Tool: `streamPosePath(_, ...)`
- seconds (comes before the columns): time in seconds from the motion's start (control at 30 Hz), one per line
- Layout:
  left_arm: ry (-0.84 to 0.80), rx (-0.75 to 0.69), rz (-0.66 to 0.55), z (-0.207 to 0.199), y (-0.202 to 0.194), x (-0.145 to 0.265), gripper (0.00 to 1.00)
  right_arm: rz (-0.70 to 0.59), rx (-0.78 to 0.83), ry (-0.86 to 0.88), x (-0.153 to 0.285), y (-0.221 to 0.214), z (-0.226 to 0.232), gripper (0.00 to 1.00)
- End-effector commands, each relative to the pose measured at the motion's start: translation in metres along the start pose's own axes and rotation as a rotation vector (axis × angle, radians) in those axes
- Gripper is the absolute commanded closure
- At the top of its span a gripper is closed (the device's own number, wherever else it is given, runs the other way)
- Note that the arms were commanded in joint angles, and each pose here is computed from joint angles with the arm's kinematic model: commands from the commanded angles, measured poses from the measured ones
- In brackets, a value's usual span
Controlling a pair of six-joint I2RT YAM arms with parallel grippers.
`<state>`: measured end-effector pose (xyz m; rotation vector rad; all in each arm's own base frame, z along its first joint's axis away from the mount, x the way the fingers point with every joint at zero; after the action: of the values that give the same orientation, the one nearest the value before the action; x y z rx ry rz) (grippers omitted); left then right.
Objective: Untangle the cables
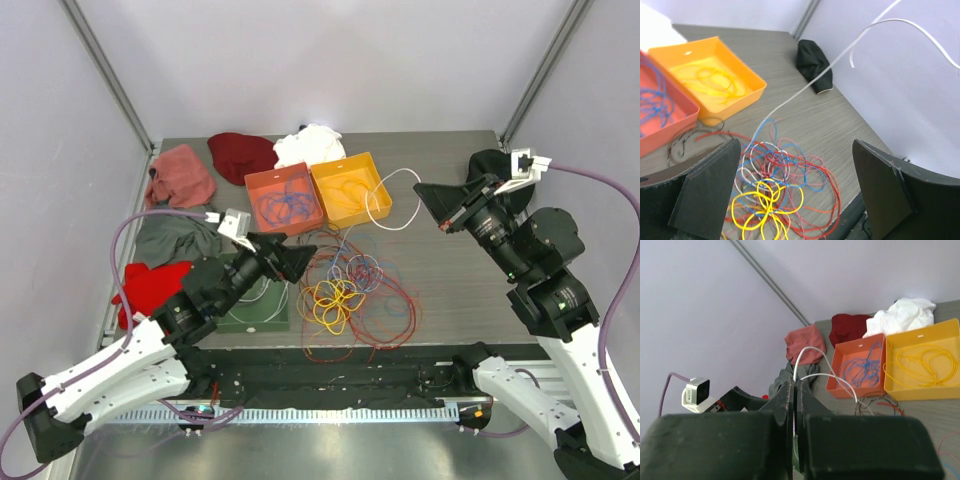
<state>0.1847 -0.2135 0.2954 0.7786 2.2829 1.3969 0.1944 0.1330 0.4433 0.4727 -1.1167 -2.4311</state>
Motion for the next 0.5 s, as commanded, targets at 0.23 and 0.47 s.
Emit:
streamPosePath(0.23,-0.181,-0.186,-0.097,-0.014,-0.035,-0.067,0.0,0.066,-0.093,0.126,0.021,-0.004,0.027,0.99)
streamPosePath(0.47,-0.138,-0.222,-0.097,-0.013,-0.043,-0.109,0.0,0.069,-0.119,0.205,0.037,0.008,0.049,0.99)
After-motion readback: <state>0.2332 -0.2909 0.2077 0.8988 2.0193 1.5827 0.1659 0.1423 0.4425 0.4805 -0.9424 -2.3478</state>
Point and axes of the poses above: each gripper's point midway between its finger pads, its own x axis back along the fingers, its own z axis along the line the jaws close on, y = z × x, the point moved 4 cm from there along x, back along the fingers, and after that the axes turned 2 degrees about -x, right-handed, at the moved point
